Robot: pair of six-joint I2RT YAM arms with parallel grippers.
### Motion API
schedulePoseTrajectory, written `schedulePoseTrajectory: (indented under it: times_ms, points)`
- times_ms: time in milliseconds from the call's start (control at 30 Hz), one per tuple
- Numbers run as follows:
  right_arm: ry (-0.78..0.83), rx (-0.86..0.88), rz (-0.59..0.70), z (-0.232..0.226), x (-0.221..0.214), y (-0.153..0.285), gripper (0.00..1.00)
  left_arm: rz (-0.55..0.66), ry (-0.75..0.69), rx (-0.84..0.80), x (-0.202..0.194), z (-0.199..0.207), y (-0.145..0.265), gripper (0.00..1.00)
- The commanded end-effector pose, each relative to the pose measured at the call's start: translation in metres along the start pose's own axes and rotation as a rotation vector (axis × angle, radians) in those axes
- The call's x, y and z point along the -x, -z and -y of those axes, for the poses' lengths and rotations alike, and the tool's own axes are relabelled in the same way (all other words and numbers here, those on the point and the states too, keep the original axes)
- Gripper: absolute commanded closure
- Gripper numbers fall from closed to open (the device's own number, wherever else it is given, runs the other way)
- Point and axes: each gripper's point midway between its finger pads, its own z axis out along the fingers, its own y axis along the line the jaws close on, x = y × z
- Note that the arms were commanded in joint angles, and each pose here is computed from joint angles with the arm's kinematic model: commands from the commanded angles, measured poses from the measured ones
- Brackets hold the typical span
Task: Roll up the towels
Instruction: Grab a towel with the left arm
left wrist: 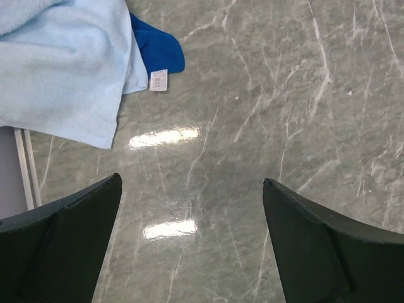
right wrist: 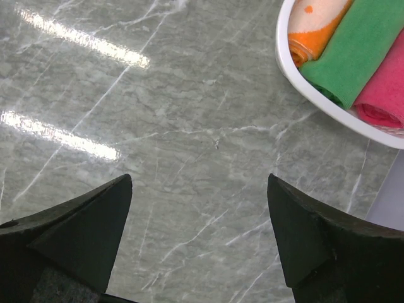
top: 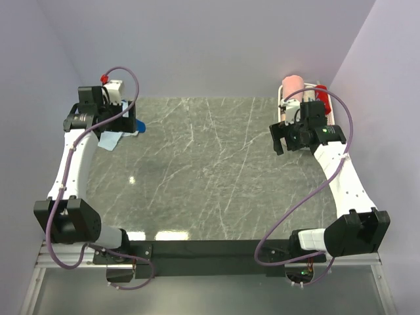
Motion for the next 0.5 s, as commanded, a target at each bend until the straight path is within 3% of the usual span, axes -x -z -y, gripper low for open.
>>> schedulePoseTrajectory:
  times_ms: [0,133,300,333,367,467]
  points:
    - [0.001,-0.028,0.057,0.006,0.019,0.006,0.07,0.026,0.007,0.028,0.022,-0.007,0.004,0.01]
    - [0.001,-0.031,0.061,0.008,0.02,0.002,0.06,-0.053,0.033,0.055,0.023,-0.024,-0.019,0.01]
    - [0.004,-0.045,0.06,0.01,0.017,-0.006,0.05,-0.043,0.111,0.124,0.052,-0.08,-0.031,0.01]
    - [0.004,-0.054,0.058,0.012,0.016,-0.007,0.05,-0.083,0.143,0.125,0.046,-0.092,-0.051,0.03]
    - [0.0,-0.056,0.05,0.013,0.013,-0.01,0.05,-0.028,0.162,0.147,0.07,-0.108,-0.045,0.04]
    - [-0.014,-0.05,0.033,0.011,0.005,-0.018,0.05,-0.03,0.19,0.154,0.08,-0.135,-0.074,0.12]
